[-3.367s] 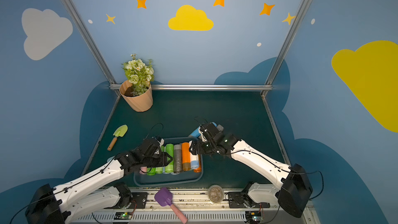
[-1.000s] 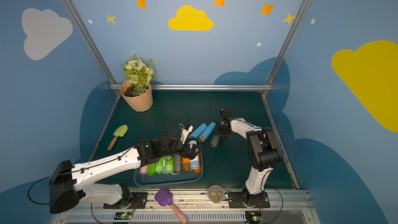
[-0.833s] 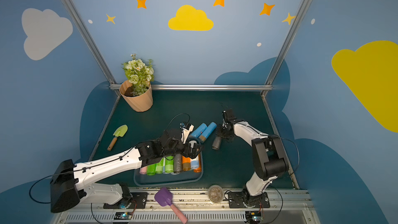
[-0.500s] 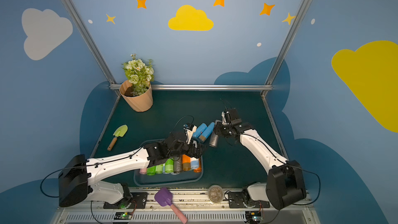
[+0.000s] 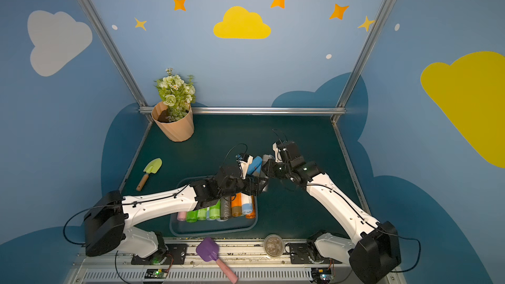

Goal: Put the roll of trash bags into the storage box
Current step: Pick up the roll of trash bags from the center of the board.

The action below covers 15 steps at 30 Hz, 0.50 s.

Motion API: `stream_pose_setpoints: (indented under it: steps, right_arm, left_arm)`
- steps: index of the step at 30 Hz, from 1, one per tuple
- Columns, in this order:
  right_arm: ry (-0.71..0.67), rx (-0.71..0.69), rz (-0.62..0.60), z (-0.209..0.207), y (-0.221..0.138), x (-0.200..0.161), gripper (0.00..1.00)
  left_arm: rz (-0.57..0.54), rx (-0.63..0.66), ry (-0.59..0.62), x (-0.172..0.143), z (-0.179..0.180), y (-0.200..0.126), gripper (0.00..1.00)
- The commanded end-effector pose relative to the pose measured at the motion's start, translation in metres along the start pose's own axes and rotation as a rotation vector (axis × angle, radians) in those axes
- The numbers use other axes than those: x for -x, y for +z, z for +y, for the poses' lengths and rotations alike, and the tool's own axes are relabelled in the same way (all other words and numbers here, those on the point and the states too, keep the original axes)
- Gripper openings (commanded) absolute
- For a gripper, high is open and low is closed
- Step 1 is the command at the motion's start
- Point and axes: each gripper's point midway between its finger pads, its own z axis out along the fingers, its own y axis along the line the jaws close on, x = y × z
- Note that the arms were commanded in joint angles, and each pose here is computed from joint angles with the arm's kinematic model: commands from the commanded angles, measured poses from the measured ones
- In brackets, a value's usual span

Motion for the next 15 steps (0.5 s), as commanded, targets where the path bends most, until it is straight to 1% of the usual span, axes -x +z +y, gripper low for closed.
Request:
stream_pose_setpoints:
  steps: [1,5,8,11,15]
  right_arm:
    - [-0.002,0.017,-0.014,0.008,-0.007,0.0,0.29]
    - [-0.007,0.02,-0.029,0.011,-0.009,0.001,0.29]
    - [-0.009,0.025,-0.033,0.013,-0.011,0.002,0.29]
    - [-0.006,0.023,-0.038,0.013,-0.012,0.002,0.29]
    - [-0.002,0.015,-0.038,0.011,-0.012,0.002,0.29]
  left_arm:
    - [-0.011,-0.02,-0.008,0.005,-0.005,0.008,0.86]
    - [0.005,0.004,-0.009,0.003,-0.002,0.014,0.82]
    - [-0.004,-0.014,-0.017,0.003,-0.004,0.016,0.77]
    - [-0.005,-0.01,-0.025,0.003,-0.002,0.019,0.7]
    - [0.011,-0.035,-0.037,0.0,-0.004,0.022,0.62]
